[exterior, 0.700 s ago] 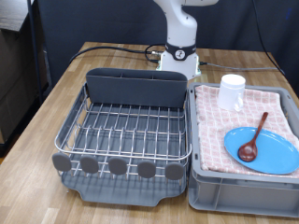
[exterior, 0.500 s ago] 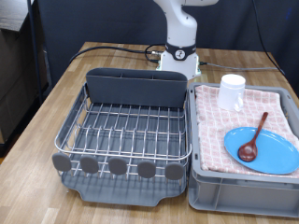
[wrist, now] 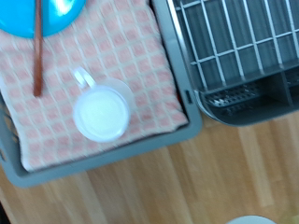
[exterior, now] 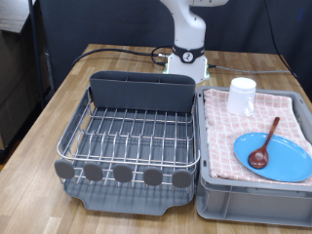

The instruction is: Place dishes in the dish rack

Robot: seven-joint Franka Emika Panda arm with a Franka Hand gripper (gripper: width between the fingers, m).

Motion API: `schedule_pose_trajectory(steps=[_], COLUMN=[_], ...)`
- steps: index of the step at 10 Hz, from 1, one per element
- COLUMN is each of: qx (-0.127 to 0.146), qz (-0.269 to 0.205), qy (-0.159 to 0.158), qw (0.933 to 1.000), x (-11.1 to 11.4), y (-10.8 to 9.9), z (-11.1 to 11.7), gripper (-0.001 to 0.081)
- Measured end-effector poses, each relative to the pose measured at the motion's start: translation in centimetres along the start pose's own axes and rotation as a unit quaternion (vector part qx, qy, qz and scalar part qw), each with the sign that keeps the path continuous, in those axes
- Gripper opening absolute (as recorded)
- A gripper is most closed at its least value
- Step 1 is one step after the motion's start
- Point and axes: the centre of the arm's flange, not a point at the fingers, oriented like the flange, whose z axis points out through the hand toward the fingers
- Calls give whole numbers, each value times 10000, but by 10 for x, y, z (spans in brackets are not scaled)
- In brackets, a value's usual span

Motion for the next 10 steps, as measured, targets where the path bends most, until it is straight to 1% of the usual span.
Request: schedule_pose_trajectory(steps=[1,2,3,4,6,8,10], qx=[-6,-25,-70,-69,171,316,364], qz=[196,280,346,331,199,155,202], qy=[-3,-37,-85,-75,39,214,366], qw=[9998,9996,9993,9994,9996,9992,9985], x=[-4,-8,-6,-6,-11,-29,-50], y=[-14,-28,-42,-41,-50,-73,-97], z=[5,9,11,11,11,16,20], gripper=[803,803,803,803,803,803,803])
